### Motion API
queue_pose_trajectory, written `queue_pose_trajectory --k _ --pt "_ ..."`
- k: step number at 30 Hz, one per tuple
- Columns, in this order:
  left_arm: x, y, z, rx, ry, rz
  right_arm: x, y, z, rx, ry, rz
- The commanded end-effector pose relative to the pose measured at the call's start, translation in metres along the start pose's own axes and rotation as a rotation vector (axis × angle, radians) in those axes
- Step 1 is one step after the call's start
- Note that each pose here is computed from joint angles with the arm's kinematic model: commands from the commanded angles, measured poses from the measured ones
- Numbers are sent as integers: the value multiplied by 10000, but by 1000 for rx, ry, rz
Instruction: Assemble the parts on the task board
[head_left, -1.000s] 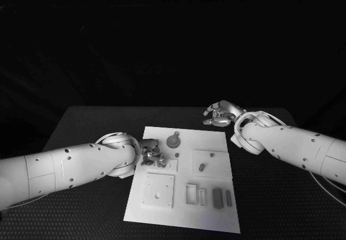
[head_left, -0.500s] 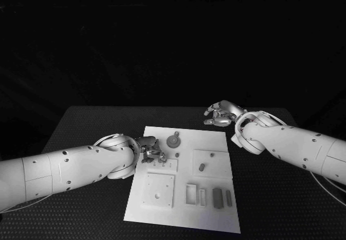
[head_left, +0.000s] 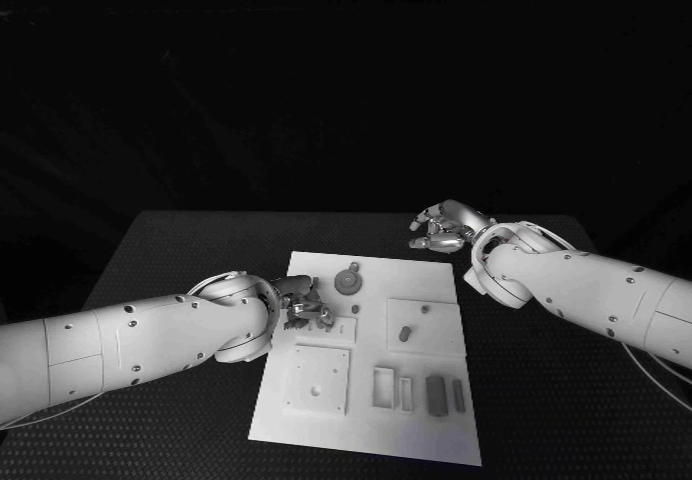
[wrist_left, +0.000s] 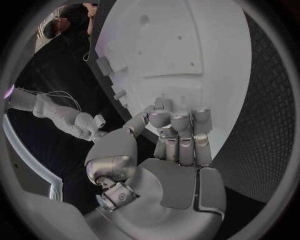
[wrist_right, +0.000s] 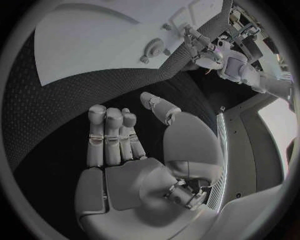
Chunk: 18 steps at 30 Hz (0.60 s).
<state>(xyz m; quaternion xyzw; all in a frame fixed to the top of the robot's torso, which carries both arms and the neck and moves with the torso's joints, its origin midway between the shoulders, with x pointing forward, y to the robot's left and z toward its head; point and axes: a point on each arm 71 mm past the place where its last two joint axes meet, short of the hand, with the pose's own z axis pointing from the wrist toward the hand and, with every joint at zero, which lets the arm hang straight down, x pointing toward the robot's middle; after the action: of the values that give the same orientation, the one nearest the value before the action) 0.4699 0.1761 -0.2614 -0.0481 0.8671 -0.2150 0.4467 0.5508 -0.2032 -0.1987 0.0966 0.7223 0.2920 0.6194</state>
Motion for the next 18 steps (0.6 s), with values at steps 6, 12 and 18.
queue_pose_trajectory --k 6,12,18 --pt "45 15 2 -5 -2 11 9 2 0 -2 14 -1" --pt "57 26 10 -2 -23 17 8 -1 1 -1 14 -1" --pt "56 34 7 -5 -23 15 4 -9 -2 0 14 -2"
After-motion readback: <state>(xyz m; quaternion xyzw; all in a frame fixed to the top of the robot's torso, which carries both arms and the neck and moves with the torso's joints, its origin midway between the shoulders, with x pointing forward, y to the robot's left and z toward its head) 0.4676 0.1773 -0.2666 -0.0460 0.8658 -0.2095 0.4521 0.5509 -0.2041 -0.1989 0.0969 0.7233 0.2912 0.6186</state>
